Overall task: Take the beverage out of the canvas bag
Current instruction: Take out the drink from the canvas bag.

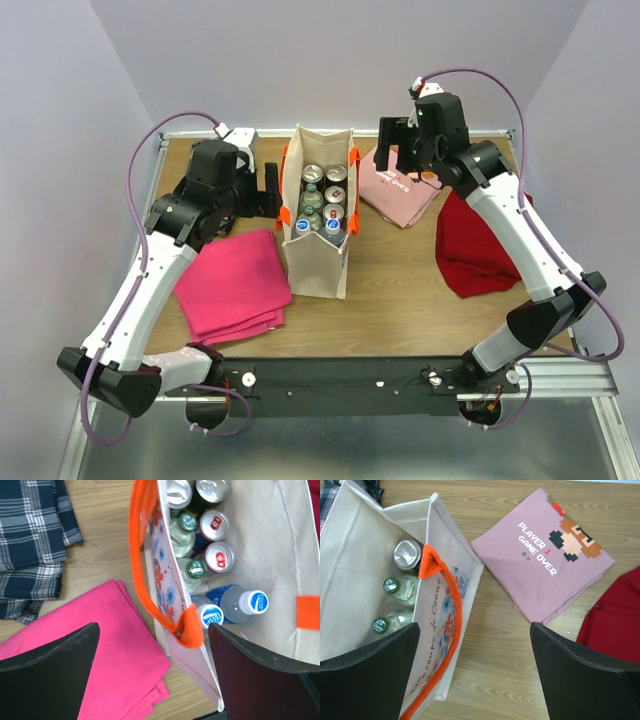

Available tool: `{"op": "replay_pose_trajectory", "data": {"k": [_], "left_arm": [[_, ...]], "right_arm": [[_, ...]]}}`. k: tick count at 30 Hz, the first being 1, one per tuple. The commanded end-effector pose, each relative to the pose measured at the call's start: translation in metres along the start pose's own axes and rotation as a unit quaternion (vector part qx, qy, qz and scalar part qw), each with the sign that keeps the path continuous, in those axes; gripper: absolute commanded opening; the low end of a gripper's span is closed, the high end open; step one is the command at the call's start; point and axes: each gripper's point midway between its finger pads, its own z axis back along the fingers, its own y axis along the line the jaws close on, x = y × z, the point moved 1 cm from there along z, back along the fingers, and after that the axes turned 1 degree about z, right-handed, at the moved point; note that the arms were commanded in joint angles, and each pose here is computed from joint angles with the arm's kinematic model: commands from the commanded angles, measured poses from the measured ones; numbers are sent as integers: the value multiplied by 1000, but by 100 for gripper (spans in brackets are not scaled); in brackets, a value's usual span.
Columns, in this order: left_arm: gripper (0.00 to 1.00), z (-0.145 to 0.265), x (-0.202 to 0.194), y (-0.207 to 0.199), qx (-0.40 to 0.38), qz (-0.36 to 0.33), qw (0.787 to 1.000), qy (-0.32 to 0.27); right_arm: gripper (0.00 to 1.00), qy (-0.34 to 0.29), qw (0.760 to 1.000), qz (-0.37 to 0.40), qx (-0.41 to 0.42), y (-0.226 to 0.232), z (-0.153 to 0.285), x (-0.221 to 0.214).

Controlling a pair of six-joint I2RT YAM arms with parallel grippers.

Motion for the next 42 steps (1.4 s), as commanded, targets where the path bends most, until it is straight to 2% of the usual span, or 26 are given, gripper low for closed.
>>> {"op": "replay_pose_trajectory", "data": {"k": [1, 7, 14, 24, 32, 42], "left_arm": [[99, 2, -16, -15, -23, 0, 1000, 3], [99, -1, -47, -32, -25, -22, 999, 5], [96, -4, -60, -46, -15, -11, 1000, -5], [94, 3, -74, -51, -23, -33, 999, -5], [89, 10, -92, -48, -40, -48, 998, 10], [88, 18, -119, -45, -73, -72, 994, 28]], "right_arm": [[100, 19, 999, 0, 41, 21, 8, -15], [100, 36, 998, -1, 45, 22, 9, -28], [100, 33, 997, -8, 63, 32, 12, -27], [100, 46, 995, 16, 82, 48, 17, -27], [100, 35, 995, 35, 86, 55, 29, -8], [100, 65, 987, 63, 136, 102, 34, -21]]}}
